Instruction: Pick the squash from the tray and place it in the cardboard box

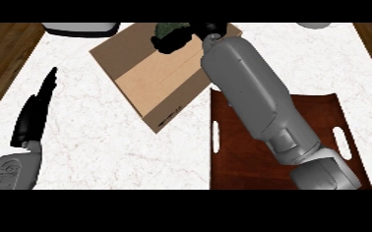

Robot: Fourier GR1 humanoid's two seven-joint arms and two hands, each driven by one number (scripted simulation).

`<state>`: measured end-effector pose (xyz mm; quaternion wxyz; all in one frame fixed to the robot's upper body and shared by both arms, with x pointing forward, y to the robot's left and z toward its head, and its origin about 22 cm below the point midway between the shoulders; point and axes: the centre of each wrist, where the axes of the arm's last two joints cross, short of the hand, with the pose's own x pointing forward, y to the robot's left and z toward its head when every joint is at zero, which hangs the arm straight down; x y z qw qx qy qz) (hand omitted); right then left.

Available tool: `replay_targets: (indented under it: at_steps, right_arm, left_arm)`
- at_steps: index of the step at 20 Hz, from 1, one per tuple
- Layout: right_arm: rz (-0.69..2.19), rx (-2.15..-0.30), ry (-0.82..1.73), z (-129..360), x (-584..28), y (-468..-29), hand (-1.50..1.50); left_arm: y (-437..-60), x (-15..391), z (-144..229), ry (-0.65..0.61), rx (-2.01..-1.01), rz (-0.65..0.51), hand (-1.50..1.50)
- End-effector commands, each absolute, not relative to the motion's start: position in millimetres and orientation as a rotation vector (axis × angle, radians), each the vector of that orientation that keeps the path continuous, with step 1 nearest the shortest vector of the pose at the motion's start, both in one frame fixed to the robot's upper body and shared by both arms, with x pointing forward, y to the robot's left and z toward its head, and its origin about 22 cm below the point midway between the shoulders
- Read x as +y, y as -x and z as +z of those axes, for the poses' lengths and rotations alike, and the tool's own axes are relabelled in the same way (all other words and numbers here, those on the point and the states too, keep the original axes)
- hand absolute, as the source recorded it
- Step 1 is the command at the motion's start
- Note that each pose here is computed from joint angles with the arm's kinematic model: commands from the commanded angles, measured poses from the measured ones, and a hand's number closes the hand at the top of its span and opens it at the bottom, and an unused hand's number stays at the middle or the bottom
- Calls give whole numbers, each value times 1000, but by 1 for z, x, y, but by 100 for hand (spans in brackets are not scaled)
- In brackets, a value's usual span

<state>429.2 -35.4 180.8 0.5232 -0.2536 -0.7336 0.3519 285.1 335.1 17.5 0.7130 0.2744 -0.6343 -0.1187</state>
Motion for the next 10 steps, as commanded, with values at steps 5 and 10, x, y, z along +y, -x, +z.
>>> replay_targets:
  at_steps: [5, 10]
  right_arm:
    - [823, -1665, 672, 152, -37, -445, 150]
    - [732, -1541, 684, 134, -46, -449, -150]
  left_arm:
    - [-303, 323, 28, -589, -1450, -294, 0]
    - [-309, 317, 41, -558, -1464, -313, 0]
